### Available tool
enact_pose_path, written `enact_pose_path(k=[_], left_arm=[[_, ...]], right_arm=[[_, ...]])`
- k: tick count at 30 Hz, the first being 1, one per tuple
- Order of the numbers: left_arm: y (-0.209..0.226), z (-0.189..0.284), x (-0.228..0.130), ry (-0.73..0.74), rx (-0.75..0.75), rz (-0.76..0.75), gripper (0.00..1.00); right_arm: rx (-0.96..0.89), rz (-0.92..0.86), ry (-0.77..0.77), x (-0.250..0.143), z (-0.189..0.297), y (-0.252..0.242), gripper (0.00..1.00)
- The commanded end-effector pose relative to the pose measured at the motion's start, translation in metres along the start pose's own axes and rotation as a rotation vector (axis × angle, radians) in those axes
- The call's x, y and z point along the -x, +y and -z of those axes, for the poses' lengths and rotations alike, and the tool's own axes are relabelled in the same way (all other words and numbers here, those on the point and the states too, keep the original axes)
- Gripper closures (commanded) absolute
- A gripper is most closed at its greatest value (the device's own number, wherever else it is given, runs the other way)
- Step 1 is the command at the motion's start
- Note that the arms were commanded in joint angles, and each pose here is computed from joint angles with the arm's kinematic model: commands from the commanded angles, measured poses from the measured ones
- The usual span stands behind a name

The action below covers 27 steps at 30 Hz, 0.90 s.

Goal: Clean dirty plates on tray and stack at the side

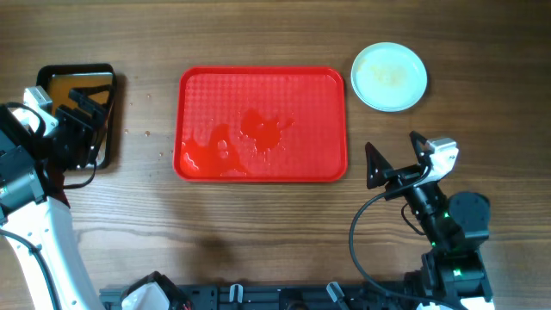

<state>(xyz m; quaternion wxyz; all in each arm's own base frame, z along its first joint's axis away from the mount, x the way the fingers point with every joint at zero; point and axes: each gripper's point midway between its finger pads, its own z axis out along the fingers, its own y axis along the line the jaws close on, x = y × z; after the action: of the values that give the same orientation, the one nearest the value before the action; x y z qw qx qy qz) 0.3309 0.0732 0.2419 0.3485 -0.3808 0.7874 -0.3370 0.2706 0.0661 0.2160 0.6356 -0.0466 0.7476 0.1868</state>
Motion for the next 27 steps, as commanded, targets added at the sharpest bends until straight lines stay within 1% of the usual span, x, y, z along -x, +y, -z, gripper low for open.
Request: enact_pose_path(k=[1,8,10,13,16,18,22,25,27], left_arm=[[-0.002,0.001,-0.001,0.004,-0.015,-0.005,0.0],[-0.002,0.001,-0.001,0.004,-0.015,-0.005,0.0],[-0.002,0.001,-0.001,0.004,-0.015,-0.005,0.0],[-0.002,0.001,-0.001,0.004,-0.015,-0.005,0.0],[-0.002,0.001,-0.001,0.004,-0.015,-0.005,0.0],[-0.002,0.001,-0.001,0.004,-0.015,-0.005,0.0],[-0.002,0.001,-0.001,0.004,-0.015,-0.005,0.0],[-0.002,0.001,-0.001,0.004,-0.015,-0.005,0.0],[-0.002,0.001,-0.001,0.004,-0.015,-0.005,0.0]], right_arm=[[0.015,0.019,-0.042,0.002,0.008,0.003,0.0],[0.035,0.05,-0.155,-0.026,0.025,0.003,0.0],[-0.007,0.04,-0.179,-0.03,0.027,-0.006,0.0],[-0.068,0.049,-0.231,-0.02,0.033,-0.016,0.0],[-0.195,0.019,-0.185,-0.033,0.034,-0.04,0.0],[-0.267,0.062,-0.175,-0.034,0.037,-0.054,0.0],[-0.283,0.111,-0.169,-0.034,0.038,-0.057,0.0],[-0.298,0.293,-0.144,-0.034,0.038,-0.057,0.0],[-0.285,0.276,-0.146,-0.034,0.037,-0.055,0.0]])
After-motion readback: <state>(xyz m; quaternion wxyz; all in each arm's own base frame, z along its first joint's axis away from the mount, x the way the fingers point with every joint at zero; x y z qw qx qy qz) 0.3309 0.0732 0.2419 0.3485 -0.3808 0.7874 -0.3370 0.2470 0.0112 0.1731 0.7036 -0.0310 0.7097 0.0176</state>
